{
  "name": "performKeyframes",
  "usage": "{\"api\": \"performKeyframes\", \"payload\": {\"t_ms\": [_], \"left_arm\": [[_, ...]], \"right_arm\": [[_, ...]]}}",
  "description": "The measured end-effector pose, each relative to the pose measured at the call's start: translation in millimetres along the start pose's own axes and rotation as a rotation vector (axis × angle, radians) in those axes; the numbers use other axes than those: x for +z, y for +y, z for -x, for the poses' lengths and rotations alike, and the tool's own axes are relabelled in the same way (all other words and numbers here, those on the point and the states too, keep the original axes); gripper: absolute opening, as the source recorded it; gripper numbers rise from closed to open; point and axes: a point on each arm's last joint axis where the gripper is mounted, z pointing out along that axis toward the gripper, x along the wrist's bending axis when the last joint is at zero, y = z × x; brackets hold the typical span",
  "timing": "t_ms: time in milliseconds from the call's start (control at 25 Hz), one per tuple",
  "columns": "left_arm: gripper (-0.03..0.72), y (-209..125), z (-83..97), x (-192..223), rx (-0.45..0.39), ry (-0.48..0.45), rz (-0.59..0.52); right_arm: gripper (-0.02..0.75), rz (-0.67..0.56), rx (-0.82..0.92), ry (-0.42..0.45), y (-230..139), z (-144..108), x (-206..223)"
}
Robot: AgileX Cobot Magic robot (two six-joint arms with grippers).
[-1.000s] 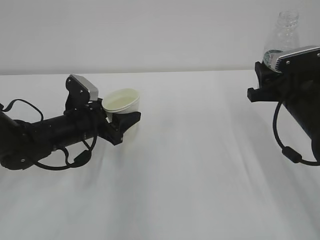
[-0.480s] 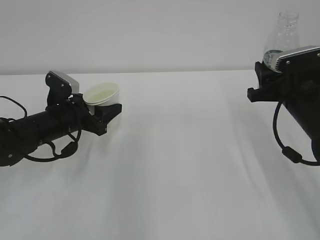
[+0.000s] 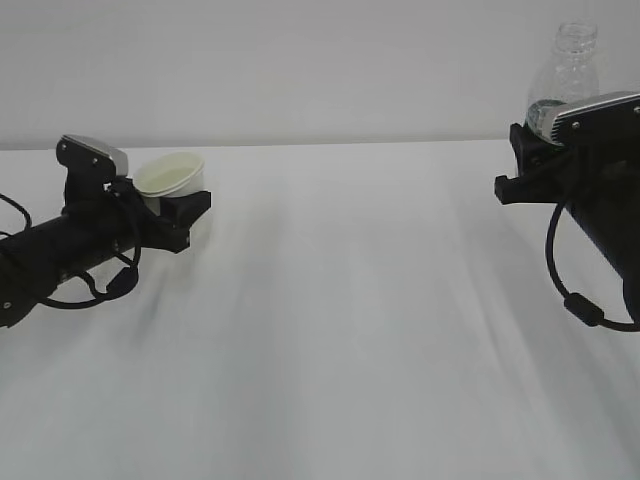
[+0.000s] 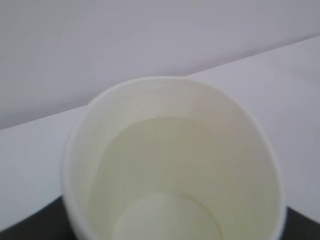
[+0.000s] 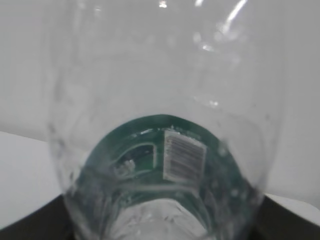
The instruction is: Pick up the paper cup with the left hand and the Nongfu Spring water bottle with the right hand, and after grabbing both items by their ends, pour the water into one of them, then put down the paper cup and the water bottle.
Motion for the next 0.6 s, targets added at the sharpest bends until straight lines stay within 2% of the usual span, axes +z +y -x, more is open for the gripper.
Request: {"api": "performKeyframes", "payload": {"t_ms": [440,600], "left_arm": [[0.43,-1,-27.2,-9,0.005,0.122,-0.007],[0.43,-1,-37.2,-12,-0.017,0.185,0.002]], "right_arm": [[0.407,0.0,0.0,0.0,0,0,0],[0.407,0.0,0.0,0.0,0,0,0]]}}
